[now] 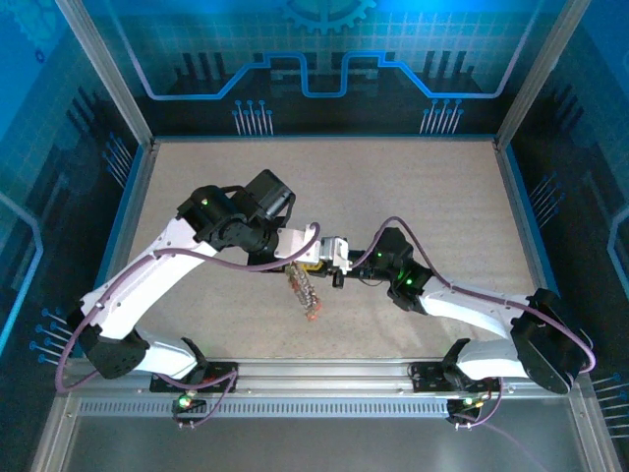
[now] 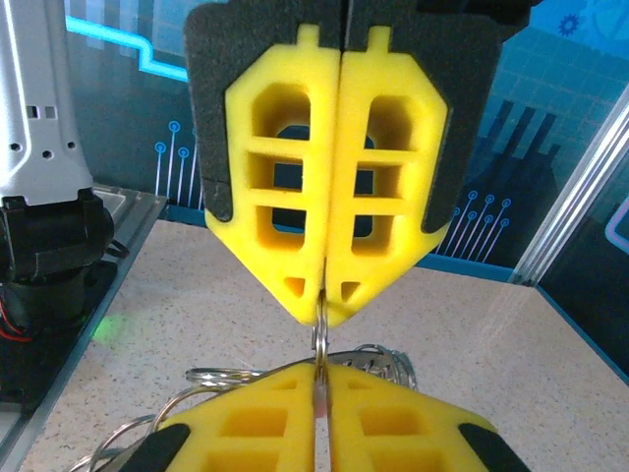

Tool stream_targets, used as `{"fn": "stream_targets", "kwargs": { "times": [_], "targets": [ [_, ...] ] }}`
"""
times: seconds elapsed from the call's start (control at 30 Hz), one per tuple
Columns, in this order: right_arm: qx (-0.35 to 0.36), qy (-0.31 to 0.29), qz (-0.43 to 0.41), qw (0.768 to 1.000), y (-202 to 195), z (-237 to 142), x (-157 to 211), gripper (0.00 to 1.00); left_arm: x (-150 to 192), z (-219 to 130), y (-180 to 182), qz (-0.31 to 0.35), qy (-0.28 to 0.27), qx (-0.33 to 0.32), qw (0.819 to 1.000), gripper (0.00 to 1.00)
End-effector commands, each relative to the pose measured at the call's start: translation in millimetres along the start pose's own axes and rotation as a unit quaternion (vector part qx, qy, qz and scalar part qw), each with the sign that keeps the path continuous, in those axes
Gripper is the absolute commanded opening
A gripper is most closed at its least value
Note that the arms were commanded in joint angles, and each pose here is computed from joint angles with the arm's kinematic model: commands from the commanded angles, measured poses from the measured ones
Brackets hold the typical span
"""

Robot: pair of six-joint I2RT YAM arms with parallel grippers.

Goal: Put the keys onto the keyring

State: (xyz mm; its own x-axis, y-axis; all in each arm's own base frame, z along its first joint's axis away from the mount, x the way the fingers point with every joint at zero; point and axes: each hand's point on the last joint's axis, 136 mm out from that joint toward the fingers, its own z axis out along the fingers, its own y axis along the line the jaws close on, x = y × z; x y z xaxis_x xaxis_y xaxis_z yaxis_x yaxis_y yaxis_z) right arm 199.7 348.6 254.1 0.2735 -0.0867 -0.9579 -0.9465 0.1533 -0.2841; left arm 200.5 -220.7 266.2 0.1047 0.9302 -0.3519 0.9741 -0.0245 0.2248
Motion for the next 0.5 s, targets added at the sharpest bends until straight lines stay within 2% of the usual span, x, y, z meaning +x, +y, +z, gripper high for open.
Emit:
{"fn": "stream_targets", "kwargs": {
  "times": [0.0, 0.1, 0.23, 0.33, 0.4, 0.47],
  "targets": [
    [0.001, -0.016, -0.004, 1.0, 1.2, 1.2, -7.2, 0.13, -14.9, -8.7, -4.2, -0.004, -0.034, 0.009, 0.999, 0.0],
    [-0.011, -0.023, -0.007, 1.0, 4.5, 1.3, -12.3, 0.16, -15.6, -6.5, -4.6, -0.004, -0.04, 0.009, 0.999, 0.0],
    [-0.02, -0.029, -0.01, 0.999, 7.3, 1.8, -15.1, 0.16, -16.6, -3.6, -4.9, -0.004, -0.043, 0.01, 0.999, 0.0],
    [-0.029, -0.03, -0.009, 0.999, 8.8, 3.6, -16.5, 0.11, -18.6, -3.8, -4.2, -0.003, -0.051, 0.007, 0.999, 0.0],
    [-0.03, -0.031, -0.008, 0.999, 9.0, 4.1, -16.7, 0.01, -19.0, -5.0, -3.1, 0.0, -0.053, 0.001, 0.999, 0.0],
    [-0.03, -0.036, -0.008, 0.999, 8.8, 3.8, -18.5, 0.0, -20.0, -6.9, -1.6, -0.002, -0.058, -0.007, 0.998, 0.0]
  ]
}}
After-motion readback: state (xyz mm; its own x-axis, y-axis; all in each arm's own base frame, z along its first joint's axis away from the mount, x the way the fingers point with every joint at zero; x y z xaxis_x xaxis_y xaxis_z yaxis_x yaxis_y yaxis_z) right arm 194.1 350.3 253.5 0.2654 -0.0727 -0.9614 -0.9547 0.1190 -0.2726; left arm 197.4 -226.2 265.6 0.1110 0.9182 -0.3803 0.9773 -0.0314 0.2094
